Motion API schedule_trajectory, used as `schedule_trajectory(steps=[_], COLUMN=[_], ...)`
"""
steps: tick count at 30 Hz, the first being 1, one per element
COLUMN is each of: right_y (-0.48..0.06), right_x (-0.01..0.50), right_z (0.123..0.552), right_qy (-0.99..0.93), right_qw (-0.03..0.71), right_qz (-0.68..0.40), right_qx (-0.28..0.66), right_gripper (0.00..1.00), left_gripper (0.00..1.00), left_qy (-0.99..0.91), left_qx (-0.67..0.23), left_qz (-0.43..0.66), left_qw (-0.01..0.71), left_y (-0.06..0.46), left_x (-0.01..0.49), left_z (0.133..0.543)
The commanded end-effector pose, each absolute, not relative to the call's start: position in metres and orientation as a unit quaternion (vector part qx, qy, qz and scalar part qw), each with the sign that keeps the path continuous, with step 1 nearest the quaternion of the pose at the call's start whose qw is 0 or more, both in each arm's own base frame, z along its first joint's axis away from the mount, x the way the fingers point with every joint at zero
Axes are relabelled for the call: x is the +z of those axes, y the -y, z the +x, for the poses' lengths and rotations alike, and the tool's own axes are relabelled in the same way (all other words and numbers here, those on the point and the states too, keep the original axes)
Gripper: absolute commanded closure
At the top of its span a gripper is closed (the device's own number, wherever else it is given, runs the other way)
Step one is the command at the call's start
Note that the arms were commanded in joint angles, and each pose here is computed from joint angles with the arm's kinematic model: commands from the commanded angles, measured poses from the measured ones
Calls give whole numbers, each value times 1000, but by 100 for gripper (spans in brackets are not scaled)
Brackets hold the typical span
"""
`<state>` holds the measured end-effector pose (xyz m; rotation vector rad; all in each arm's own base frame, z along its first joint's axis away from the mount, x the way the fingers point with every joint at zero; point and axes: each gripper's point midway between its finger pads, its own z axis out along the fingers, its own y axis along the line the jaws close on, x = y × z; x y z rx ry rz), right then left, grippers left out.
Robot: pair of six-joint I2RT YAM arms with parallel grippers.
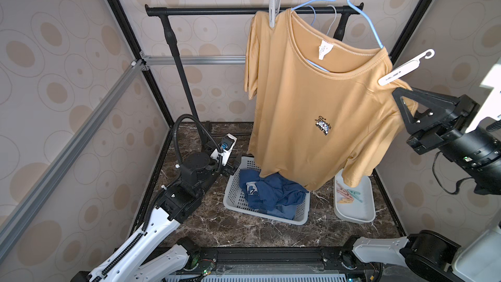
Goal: Remove the clothespins securing t-shirts to the hanger
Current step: Pick up the hanger from the clothes rail.
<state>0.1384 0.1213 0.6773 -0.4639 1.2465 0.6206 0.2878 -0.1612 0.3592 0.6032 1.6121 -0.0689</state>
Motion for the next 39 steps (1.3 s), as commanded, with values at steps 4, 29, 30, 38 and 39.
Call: schedule_trajectory(steps=[4, 29, 30, 38, 39], right_y=[-139, -230, -231, -231, -230], right_x=[636, 456, 448, 403, 400], right_z=[152, 213, 215, 221, 222], right_qy=[-605, -688, -692, -684, -683], right_qw=[704, 568, 565, 585, 588], right_qz=[-214, -219, -219, -228, -231], right_qx=[303, 396, 392, 372, 367], right_gripper=[100, 100, 100, 100, 100], left_gripper=[19, 18, 18, 17, 17], left_qy=[-720, -757, -756, -763, -762], left_qx=[-26, -64, -67, -122, -131], left_qz=[219, 161, 158, 155, 155], left_qw=[658, 630, 632, 616, 615], left_y=[146, 149, 150, 172, 175], left_x=[383, 403, 405, 413, 415], left_z=[290, 299, 300, 307, 308])
